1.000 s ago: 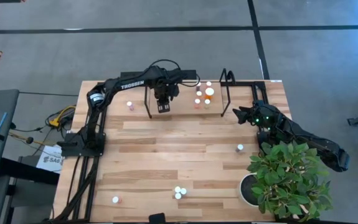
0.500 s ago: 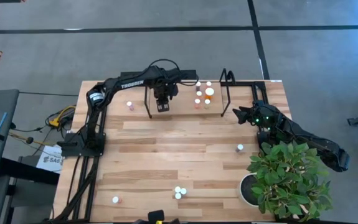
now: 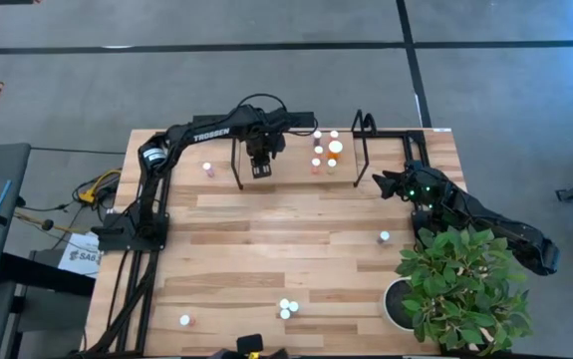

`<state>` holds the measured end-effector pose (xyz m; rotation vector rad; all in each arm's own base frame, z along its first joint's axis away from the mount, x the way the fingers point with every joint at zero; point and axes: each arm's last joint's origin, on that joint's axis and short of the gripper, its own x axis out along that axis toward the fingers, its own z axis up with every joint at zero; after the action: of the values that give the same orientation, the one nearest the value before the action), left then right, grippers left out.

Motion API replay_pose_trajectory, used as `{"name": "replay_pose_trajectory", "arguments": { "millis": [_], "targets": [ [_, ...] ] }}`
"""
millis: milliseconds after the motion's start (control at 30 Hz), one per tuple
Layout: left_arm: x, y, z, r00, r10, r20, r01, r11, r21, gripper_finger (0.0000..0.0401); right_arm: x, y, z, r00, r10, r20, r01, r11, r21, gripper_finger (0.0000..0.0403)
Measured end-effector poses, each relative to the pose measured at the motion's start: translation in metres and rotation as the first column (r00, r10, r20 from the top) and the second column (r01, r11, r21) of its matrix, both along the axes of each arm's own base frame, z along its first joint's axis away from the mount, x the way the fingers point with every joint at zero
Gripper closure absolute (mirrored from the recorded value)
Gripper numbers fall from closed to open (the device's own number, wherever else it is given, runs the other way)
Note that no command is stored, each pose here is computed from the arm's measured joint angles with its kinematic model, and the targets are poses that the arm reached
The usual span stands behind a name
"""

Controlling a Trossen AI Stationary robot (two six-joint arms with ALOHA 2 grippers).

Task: Pick and place medicine bottles onto shelf by color
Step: Put the yellow pill bottle on the shelf

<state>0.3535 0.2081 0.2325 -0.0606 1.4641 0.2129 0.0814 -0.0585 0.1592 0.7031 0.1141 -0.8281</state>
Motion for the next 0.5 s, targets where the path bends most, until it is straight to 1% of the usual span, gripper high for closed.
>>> {"name": "replay_pose_trajectory", "arguments": {
  "millis": [200,300,400,500],
  "targets": [
    [0.001,0.001,-0.003,1.0,-0.001,-0.012,0.001,1.0,0.008,0.0318,0.0,0.0,0.0,1.0,0.0,0.0,0.0,1.0,0.0,0.0097],
    [0.002,0.004,-0.014,0.999,0.006,-0.045,-0.007,1.0,-0.022,0.0318,0.0,0.0,0.0,1.0,-0.001,0.0,0.001,1.0,0.0,0.0097],
    [0.002,0.004,-0.016,0.999,0.007,-0.052,-0.009,0.999,-0.047,0.0318,0.0,0.0,0.0,1.0,0.0,0.001,0.0,1.0,0.0,0.0097],
    [0.002,0.006,-0.017,0.999,0.012,-0.051,-0.014,0.999,-0.047,0.0318,0.0,0.0,0.0,1.0,0.001,-0.002,-0.001,1.0,0.002,0.0097]
  ]
}}
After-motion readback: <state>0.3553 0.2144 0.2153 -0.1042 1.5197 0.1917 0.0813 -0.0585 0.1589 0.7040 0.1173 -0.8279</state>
